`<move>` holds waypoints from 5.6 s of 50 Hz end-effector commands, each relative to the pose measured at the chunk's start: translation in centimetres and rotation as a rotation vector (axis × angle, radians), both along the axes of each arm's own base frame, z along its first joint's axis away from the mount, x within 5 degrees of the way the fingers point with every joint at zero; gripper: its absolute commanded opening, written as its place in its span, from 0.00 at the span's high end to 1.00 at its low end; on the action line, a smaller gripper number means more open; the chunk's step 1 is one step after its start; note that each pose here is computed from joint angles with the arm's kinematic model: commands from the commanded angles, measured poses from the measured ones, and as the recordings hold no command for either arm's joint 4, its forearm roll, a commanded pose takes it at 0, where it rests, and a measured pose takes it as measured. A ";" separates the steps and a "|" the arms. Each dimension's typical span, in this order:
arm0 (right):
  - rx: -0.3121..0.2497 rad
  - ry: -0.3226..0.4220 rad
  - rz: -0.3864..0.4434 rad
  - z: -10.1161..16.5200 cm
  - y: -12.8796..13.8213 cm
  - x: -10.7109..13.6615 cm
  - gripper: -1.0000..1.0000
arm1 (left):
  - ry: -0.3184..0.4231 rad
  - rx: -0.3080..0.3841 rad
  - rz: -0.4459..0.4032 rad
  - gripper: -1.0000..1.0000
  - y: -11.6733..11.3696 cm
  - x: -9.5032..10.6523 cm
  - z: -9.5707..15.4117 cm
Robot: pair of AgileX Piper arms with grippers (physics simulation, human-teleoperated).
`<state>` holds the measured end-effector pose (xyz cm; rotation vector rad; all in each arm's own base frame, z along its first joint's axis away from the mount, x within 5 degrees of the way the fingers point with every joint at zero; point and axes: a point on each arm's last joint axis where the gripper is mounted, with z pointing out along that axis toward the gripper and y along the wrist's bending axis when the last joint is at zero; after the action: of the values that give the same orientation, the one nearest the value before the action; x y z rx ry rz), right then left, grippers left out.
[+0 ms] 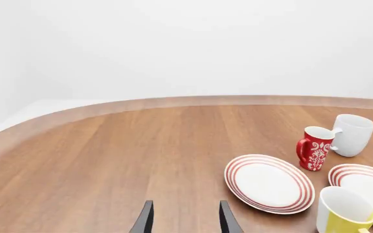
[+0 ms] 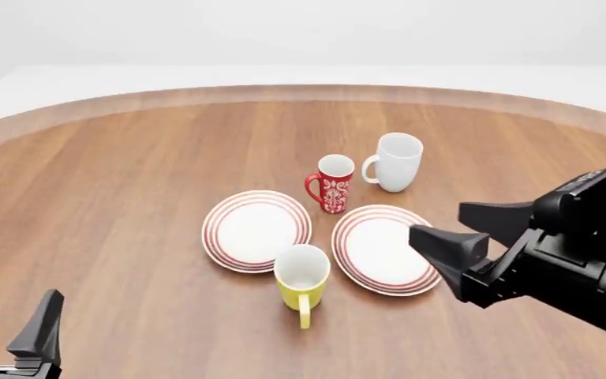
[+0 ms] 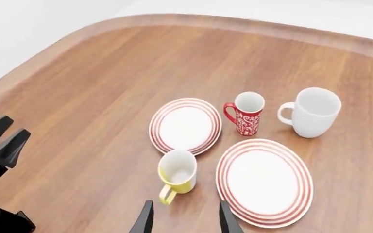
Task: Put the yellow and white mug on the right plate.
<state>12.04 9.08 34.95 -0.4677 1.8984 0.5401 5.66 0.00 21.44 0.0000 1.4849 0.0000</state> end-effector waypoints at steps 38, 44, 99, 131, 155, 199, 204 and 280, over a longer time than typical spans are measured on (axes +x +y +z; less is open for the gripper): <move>-0.031 0.119 -0.017 -5.3 4.2 5.5 0.00 | 0.000 0.000 0.000 0.00 0.0 0.0 0.0; -0.026 0.131 -0.012 -6.1 4.7 5.8 0.00 | 0.000 0.000 0.000 0.00 0.0 0.0 0.0; 0.028 0.229 0.012 -13.3 8.4 7.3 0.00 | 0.000 0.000 0.000 0.00 0.0 0.0 0.0; 0.057 0.274 0.019 -17.5 10.1 7.8 0.00 | 0.000 0.000 0.000 0.00 0.0 0.0 0.0; 0.083 0.307 0.023 -19.8 10.3 7.1 0.00 | 0.000 0.000 0.000 0.00 0.0 0.0 0.0; 0.108 0.354 0.014 -23.7 11.3 7.2 0.00 | 0.000 0.000 0.000 0.00 0.0 0.0 0.0; 0.115 0.356 0.016 -23.9 11.3 7.1 0.00 | 0.000 0.000 0.000 0.00 0.0 0.0 0.0; 0.043 0.141 -0.060 -14.7 6.5 9.0 1.00 | 0.000 0.000 0.000 0.00 0.0 0.0 0.0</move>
<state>20.66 16.44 19.49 -0.3655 2.0440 0.6181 5.66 0.00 21.44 0.0000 1.4849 0.0000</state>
